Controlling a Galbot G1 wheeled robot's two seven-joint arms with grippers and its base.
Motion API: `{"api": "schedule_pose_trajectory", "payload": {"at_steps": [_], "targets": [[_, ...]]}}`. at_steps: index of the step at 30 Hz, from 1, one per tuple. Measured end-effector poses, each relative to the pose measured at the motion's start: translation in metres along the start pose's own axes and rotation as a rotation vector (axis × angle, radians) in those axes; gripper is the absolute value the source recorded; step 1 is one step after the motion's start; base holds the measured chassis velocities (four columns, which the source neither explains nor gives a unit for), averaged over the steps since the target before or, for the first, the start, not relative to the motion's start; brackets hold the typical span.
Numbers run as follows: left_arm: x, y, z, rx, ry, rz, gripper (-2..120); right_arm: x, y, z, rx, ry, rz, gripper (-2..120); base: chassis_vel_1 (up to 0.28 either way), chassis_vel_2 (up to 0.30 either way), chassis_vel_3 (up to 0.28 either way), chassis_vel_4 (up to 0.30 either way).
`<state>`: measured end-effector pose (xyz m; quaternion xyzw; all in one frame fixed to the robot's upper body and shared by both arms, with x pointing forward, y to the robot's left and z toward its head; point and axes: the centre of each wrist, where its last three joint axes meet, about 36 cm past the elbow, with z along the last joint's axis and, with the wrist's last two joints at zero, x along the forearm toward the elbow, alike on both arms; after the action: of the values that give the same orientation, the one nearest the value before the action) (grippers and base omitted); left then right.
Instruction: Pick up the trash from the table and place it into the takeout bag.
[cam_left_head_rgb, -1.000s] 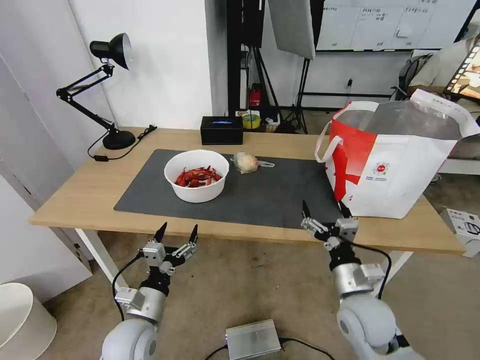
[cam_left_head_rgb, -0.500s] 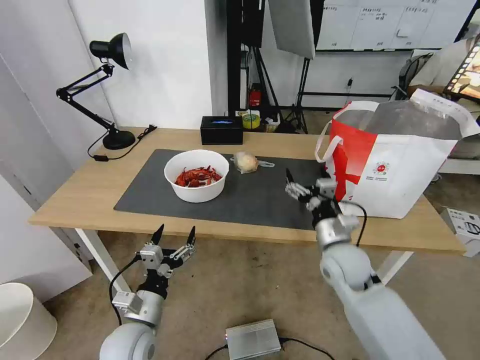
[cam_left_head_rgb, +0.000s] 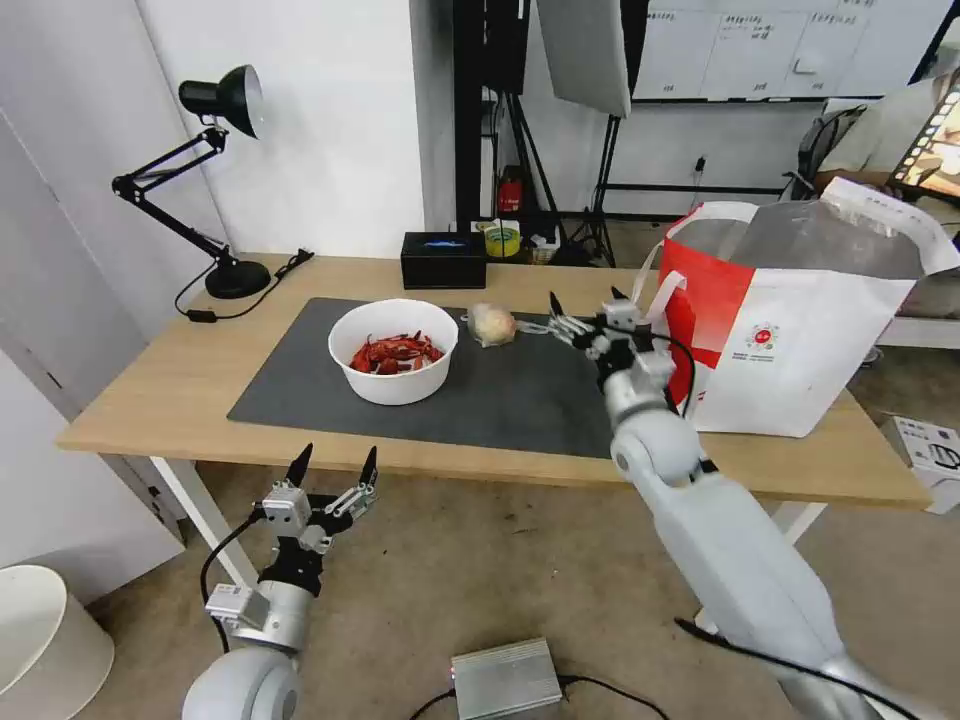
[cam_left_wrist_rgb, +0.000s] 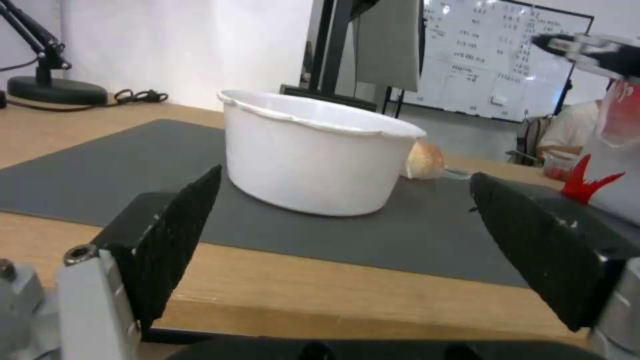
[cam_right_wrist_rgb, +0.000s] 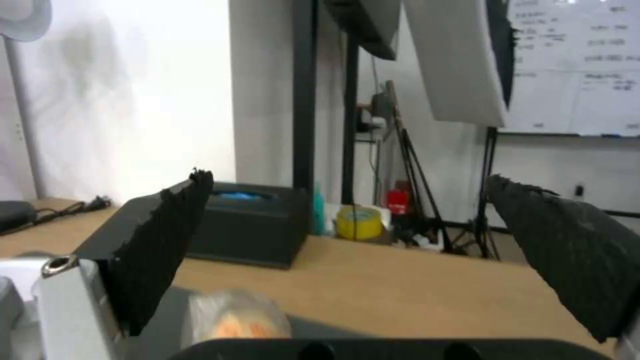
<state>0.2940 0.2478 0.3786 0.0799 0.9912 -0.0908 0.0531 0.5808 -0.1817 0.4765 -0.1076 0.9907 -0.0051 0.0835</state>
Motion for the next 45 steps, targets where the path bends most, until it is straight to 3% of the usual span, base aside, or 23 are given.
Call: {"api": "schedule_pose_trajectory", "payload": {"at_steps": [12, 23, 31, 36, 45], "targets": [[-0.001, 0.002, 0.000, 0.003, -0.004, -0.003, 100, -0.050, -0.003, -0.011, 0.031, 0.140, -0.082, 100, 0.000, 0.000, 0.000, 0.000], [-0.002, 0.004, 0.003, 0.003, 0.003, 0.000, 100, -0.089, 0.012, -0.042, 0.079, 0.382, -0.135, 100, 0.000, 0.000, 0.000, 0.000], [-0.002, 0.006, 0.004, -0.002, 0.011, 0.006, 100, -0.116, 0.002, -0.069, 0.077, 0.587, -0.136, 100, 0.000, 0.000, 0.000, 0.000], [-0.002, 0.005, 0.005, -0.002, 0.015, 0.014, 100, -0.131, 0.002, -0.080, 0.078, 0.641, -0.149, 100, 0.000, 0.000, 0.000, 0.000], [-0.001, 0.005, 0.005, -0.004, 0.020, 0.018, 100, -0.149, 0.021, -0.078, 0.081, 0.675, -0.161, 100, 0.000, 0.000, 0.000, 0.000]]}}
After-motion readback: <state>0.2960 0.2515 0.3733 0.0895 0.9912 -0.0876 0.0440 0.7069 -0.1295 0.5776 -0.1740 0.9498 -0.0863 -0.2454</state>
